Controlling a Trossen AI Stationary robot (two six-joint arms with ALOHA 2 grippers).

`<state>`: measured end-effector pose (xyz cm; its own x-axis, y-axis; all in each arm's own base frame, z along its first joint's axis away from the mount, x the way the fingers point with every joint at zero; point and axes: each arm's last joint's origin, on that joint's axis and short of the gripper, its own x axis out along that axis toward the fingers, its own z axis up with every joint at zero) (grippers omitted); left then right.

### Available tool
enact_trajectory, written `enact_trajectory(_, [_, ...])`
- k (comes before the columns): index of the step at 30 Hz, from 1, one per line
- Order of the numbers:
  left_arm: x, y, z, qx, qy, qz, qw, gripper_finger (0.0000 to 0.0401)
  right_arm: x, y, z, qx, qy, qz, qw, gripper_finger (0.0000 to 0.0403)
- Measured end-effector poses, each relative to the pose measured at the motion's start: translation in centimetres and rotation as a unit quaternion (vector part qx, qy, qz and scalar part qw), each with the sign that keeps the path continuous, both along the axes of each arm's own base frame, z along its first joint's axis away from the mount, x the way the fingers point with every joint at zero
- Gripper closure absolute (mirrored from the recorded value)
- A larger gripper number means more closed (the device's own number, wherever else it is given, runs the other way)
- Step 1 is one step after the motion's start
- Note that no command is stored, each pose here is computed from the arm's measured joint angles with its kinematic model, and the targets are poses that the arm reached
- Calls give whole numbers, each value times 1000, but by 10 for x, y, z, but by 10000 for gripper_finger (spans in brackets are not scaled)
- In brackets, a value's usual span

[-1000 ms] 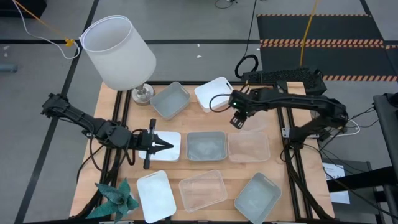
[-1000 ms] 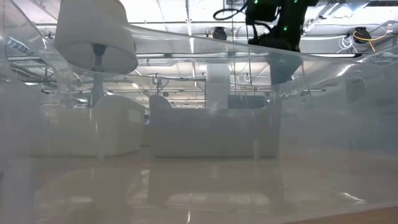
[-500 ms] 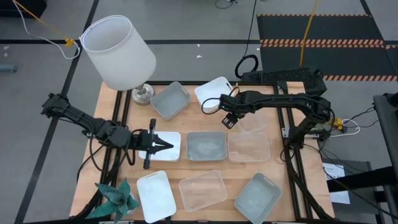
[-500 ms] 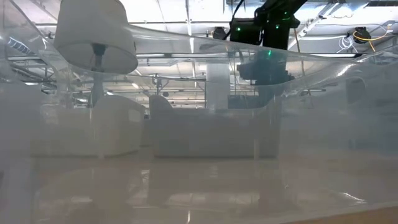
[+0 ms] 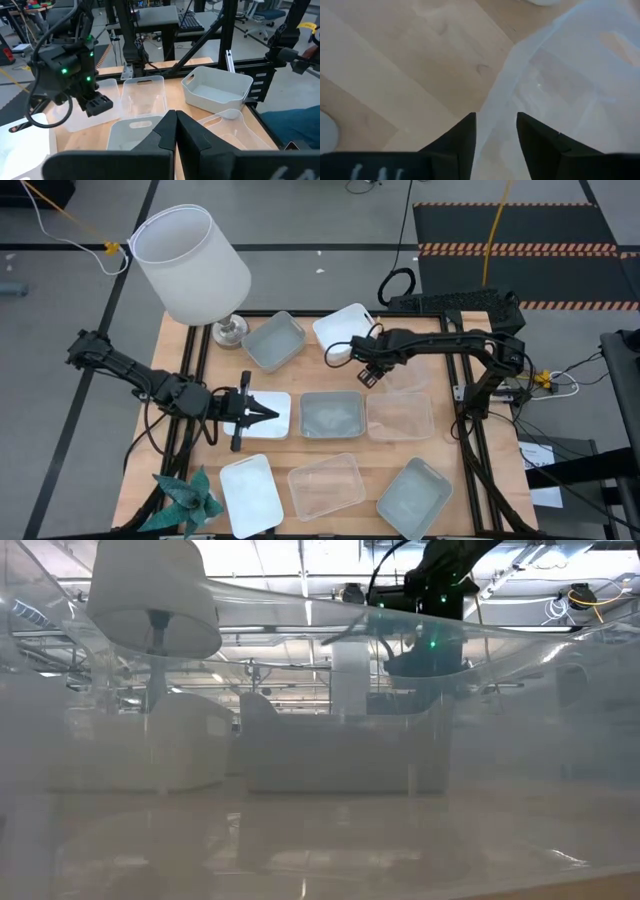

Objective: Stack baskets by color
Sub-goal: Stack the top transparent bin on the middle transparent bin

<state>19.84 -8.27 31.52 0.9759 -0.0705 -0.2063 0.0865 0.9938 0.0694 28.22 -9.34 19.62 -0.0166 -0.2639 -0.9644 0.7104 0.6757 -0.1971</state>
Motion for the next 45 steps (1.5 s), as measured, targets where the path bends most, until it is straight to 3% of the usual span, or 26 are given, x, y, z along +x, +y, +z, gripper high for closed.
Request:
enact_trajectory(10, [0, 0, 0, 0, 0, 0, 1000, 391, -4, 1, -14, 1, 1, 0, 1000, 320])
enact_trajectory(20, [0, 0, 0, 0, 0, 0, 1000, 391, -5, 1, -14, 1, 4, 6, 1000, 396])
enact_trajectory(26, [0, 0, 0, 0, 0, 0, 1000, 391, -10, 3, -9, 3, 16, 7, 1000, 398])
enact_trajectory(33, [0, 0, 0, 0, 0, 0, 1000, 391, -23, 7, 12, -1, 6, 19, 1000, 401])
enact_trajectory(45, [0, 0, 0, 2, -1, 0, 1000, 391, -60, 31, 68, 1, 19, 92, 996, 402])
